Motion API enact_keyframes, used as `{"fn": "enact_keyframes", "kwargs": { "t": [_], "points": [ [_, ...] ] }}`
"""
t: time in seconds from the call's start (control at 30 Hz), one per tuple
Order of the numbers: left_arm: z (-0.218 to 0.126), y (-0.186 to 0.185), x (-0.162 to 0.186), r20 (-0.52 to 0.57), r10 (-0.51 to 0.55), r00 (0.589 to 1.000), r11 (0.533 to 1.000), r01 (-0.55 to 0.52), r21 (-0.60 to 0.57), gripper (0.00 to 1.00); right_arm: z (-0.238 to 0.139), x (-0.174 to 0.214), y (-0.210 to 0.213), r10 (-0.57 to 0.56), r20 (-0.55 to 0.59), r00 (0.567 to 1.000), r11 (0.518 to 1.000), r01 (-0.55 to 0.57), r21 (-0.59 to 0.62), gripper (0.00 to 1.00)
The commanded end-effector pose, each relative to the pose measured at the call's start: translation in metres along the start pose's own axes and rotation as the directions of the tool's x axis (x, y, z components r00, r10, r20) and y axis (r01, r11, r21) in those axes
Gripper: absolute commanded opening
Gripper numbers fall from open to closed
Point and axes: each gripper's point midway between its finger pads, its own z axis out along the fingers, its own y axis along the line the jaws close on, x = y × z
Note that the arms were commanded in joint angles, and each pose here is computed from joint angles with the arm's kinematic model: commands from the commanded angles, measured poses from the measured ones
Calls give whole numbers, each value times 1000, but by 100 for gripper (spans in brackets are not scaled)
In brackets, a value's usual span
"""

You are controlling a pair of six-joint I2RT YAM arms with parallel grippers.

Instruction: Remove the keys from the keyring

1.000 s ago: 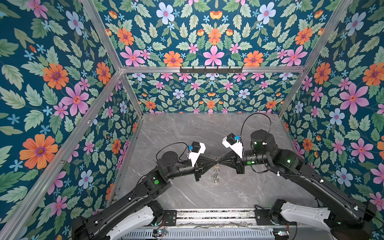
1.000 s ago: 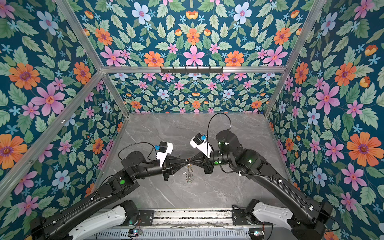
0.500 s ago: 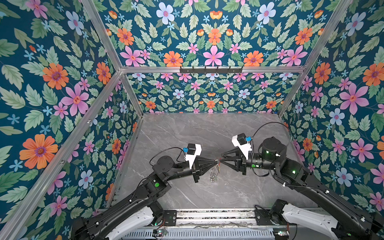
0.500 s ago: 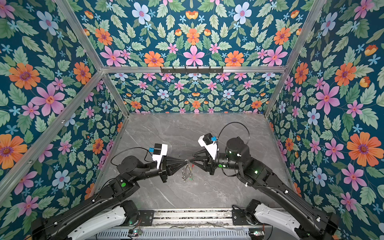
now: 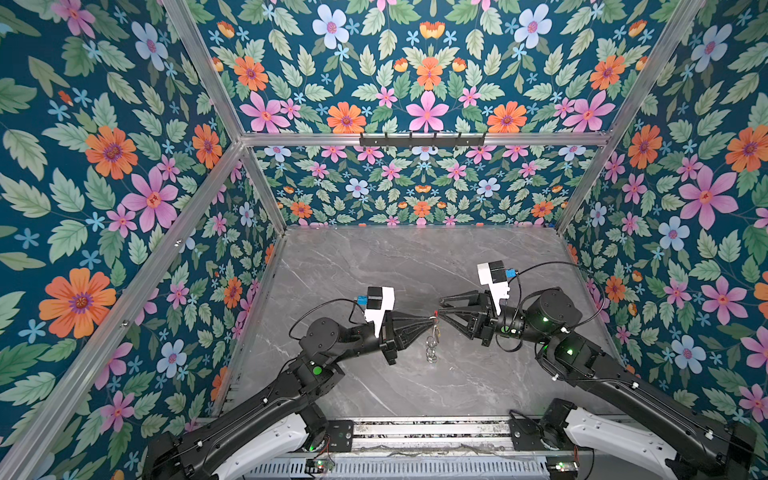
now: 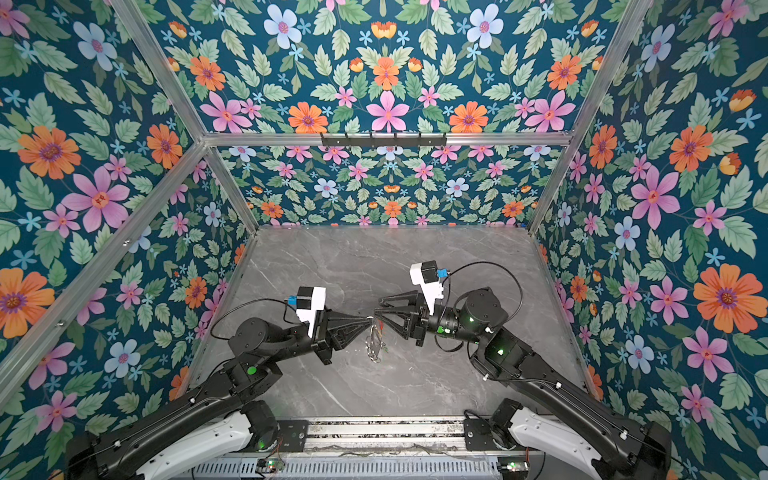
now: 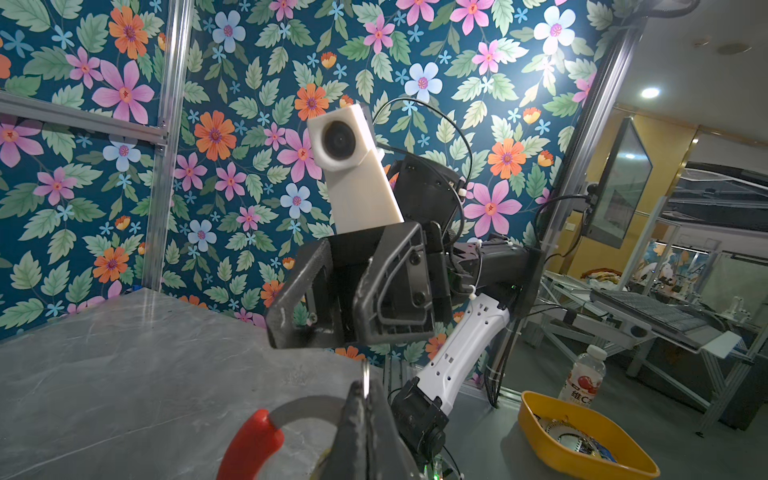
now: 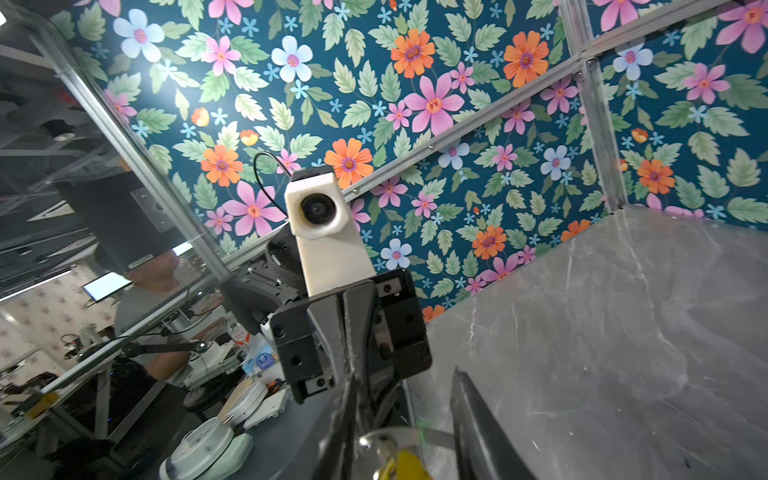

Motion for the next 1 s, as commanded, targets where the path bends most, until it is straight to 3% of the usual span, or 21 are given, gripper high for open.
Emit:
{"fn": "enact_keyframes", "kwargs": {
  "t": [0.0,0.33,0.77,0.83,0.87,0.97],
  "points": [
    [-2,-5,-16,67,27,997,1000,-28,11,0,1,-8,22,-17,24,1000,995,20,-95,38],
    [-3,-7,-22,92,35,995,999,-36,11,0,6,6,19,-22,-15,1000,997,21,-71,27],
    [-2,-5,-20,88,27,996,1000,-28,9,0,9,7,16,-24,-30,999,998,22,-63,1],
    [-2,-5,-20,84,24,996,1000,-25,9,0,9,7,16,-29,-41,999,998,26,-56,0],
    [-2,-5,-19,80,21,997,1000,-22,7,2,8,8,15,-31,-49,998,999,28,-47,0],
    [-5,-3,-18,67,19,998,1000,-18,-20,27,5,11,13,-40,-95,995,999,40,-5,0]
  ]
}}
